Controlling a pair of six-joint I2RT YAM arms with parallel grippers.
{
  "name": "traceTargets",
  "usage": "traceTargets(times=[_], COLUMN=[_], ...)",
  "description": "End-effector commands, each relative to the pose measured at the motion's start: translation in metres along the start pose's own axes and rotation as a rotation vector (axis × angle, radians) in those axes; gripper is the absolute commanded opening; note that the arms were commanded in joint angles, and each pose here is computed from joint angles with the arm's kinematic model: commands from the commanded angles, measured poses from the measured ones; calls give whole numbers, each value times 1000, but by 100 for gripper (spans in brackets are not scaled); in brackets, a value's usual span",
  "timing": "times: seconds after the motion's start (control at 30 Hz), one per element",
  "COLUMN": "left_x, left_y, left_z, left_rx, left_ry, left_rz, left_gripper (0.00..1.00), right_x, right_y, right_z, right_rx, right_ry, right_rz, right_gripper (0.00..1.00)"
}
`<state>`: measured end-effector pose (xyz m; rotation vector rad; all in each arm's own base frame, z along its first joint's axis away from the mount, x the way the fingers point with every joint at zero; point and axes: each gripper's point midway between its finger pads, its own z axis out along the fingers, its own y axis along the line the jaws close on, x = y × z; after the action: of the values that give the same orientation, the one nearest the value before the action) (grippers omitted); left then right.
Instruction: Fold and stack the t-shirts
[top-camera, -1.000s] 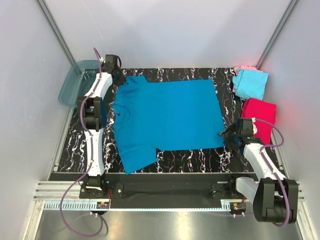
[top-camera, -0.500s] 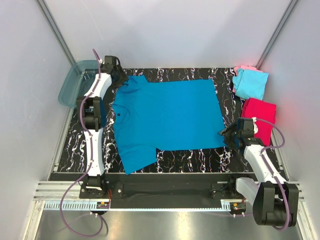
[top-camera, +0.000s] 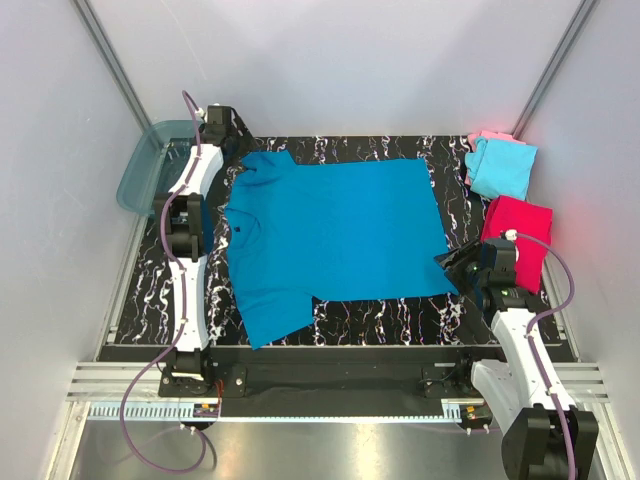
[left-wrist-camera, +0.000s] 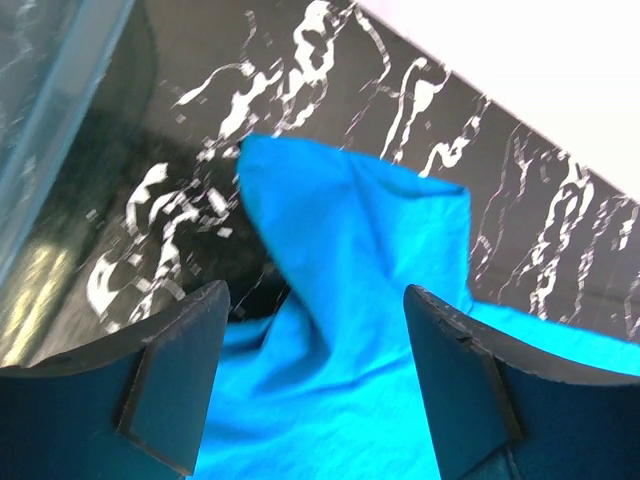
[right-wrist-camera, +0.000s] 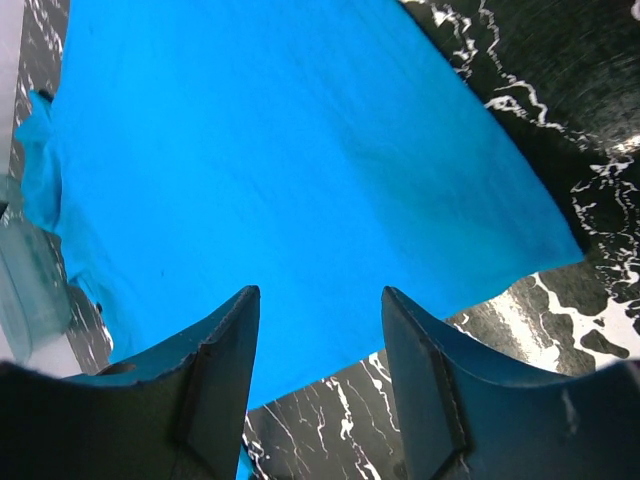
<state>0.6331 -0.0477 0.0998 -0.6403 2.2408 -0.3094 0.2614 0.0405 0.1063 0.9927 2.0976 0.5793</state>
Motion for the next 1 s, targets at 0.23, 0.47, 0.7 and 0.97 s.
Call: traceTargets(times=[0.23,0.47,0.7,0.97], left_x=[-13,-16,-10,11], left_y=[-8,23,24,21], left_z=[38,54,68,78], left_rx=[162,120,147,181], left_ry=[-46,-46,-33,23], left_rz=[-136,-189,-208,-213], left_gripper=[71,70,62,57], right_x=[-9,-5,-3,-1], right_y=[34,32,33,35], right_z=[-12,-9,-9,-10], right_rx=[-99,-89,-95,-104], right_ry=[30,51,73,95], right_rz=[-79,-75,-64,-48], right_gripper=[58,58,57,56])
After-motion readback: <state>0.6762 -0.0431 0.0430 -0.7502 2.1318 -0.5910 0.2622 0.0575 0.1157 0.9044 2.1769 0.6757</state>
